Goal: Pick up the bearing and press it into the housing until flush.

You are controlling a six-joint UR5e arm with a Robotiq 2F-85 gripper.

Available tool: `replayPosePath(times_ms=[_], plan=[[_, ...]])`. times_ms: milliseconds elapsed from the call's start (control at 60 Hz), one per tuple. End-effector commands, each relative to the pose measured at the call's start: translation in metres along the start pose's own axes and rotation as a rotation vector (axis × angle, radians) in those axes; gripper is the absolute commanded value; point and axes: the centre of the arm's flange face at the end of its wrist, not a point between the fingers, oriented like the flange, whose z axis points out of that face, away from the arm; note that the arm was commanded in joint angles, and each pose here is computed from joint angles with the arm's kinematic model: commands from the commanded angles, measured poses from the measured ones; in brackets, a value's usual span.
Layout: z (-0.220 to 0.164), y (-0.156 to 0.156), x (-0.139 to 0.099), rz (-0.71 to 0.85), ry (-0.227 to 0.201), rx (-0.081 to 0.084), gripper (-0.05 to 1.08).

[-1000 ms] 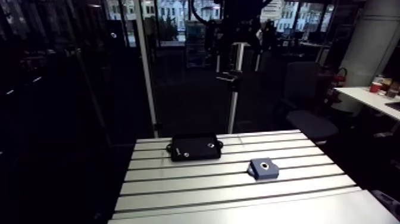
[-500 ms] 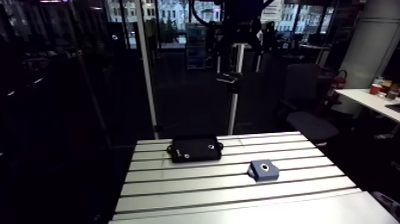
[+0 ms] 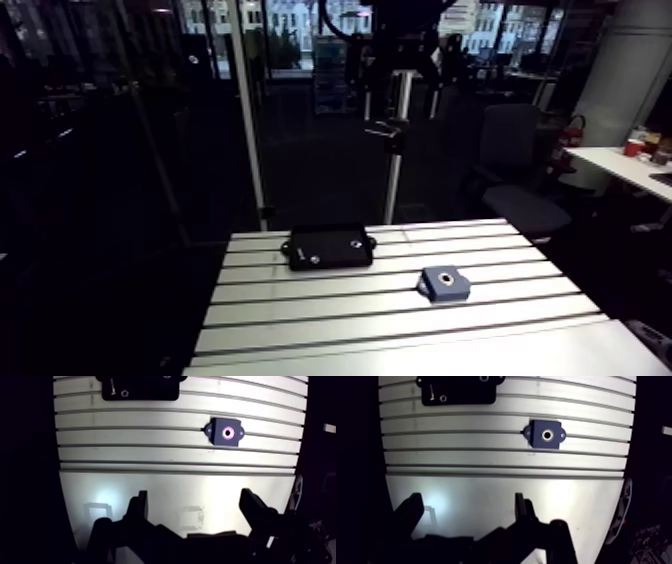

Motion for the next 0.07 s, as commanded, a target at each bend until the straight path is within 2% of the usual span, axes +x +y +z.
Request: replayPosePath(times_ms=[17,67], plan=[[-0.0003,0.0003,0.0010,-0.002,-0.001,-0.004,0.00],[0.0017,0.0004,0.0018,-0.002,-0.005,-0.004,0.00]])
